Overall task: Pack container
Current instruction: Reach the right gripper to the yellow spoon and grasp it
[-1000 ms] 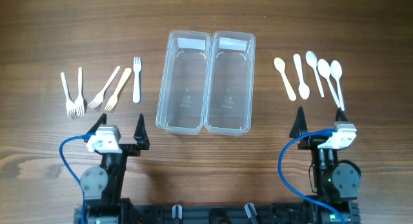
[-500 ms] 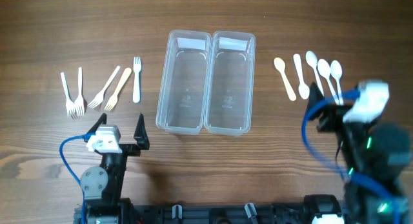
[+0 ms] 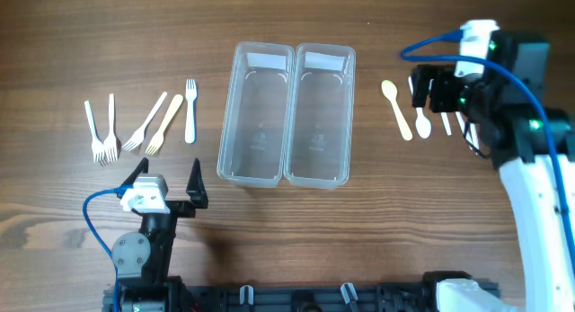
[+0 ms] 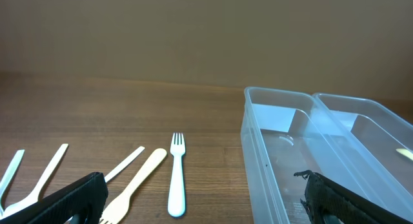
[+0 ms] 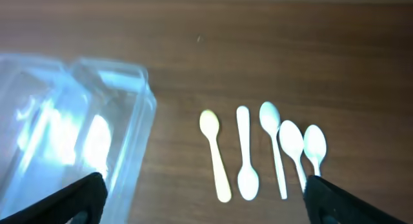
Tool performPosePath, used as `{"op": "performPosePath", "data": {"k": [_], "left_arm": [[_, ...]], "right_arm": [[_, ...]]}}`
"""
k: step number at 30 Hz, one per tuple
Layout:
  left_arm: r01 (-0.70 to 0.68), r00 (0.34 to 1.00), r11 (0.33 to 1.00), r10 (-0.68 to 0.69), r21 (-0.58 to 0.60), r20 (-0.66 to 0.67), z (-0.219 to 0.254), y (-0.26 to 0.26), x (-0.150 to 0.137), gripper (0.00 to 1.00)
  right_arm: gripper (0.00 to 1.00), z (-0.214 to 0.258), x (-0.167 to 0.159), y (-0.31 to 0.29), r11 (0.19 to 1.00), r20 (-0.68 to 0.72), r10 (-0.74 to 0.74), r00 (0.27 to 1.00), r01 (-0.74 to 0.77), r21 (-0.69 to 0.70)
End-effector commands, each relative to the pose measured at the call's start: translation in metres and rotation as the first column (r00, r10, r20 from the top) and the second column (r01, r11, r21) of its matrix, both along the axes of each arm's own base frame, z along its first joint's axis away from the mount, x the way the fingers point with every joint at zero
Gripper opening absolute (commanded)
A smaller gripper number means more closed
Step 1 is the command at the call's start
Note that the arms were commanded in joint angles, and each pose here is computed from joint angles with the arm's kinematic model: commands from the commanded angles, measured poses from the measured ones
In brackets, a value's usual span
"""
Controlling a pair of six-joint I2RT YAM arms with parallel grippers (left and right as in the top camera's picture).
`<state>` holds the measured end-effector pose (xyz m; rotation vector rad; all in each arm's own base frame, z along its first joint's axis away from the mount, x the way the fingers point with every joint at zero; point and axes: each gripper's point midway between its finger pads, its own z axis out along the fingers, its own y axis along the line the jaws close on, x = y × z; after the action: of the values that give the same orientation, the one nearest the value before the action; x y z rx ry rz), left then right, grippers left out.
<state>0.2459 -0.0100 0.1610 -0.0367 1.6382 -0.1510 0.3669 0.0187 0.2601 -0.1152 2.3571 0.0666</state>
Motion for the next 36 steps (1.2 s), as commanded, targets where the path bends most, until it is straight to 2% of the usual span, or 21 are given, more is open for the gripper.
{"op": "performPosePath", "data": {"k": [1,2,3,8,12,15,27,36], "left_arm": [[-0.005,1.000,1.000,0.005,0.015,-0.002,-0.003,0.001,0.000,1.00],[-0.005,1.000,1.000,0.005,0.015,-0.002,-0.003,0.001,0.000,1.00],[-0.005,1.000,1.000,0.005,0.015,-0.002,-0.003,0.001,0.000,1.00],[-0.005,1.000,1.000,0.005,0.015,-0.002,-0.003,0.001,0.000,1.00],[-0.005,1.000,1.000,0.005,0.015,-0.002,-0.003,0.001,0.000,1.00],[-0.005,1.000,1.000,0.005,0.015,-0.002,-0.003,0.001,0.000,1.00],[-0.005,1.000,1.000,0.005,0.015,-0.001,-0.003,0.001,0.000,1.00],[-0.005,1.000,1.000,0.005,0.015,-0.002,-0.003,0.001,0.000,1.00]], "right_arm": [[0.69,-0.017,0.010,0.008,0.977,-0.044,0.181,0.982,-0.185,-0.110],[0.58,-0.025,0.013,0.008,0.975,-0.066,0.185,0.981,-0.191,-0.110],[0.54,-0.032,0.017,0.008,0.975,-0.085,0.185,0.979,-0.194,-0.105],[0.46,-0.075,0.031,0.008,0.976,-0.187,0.181,0.965,-0.199,-0.084],[0.46,-0.111,0.041,0.009,0.976,-0.263,0.181,0.948,-0.205,-0.069],[0.51,-0.143,0.052,0.009,0.976,-0.312,0.180,0.933,-0.208,-0.059],[0.52,-0.191,0.068,0.009,0.976,-0.360,0.180,0.916,-0.211,-0.049],[0.52,-0.230,0.067,0.009,0.972,-0.423,0.193,0.885,-0.232,-0.042]]}}
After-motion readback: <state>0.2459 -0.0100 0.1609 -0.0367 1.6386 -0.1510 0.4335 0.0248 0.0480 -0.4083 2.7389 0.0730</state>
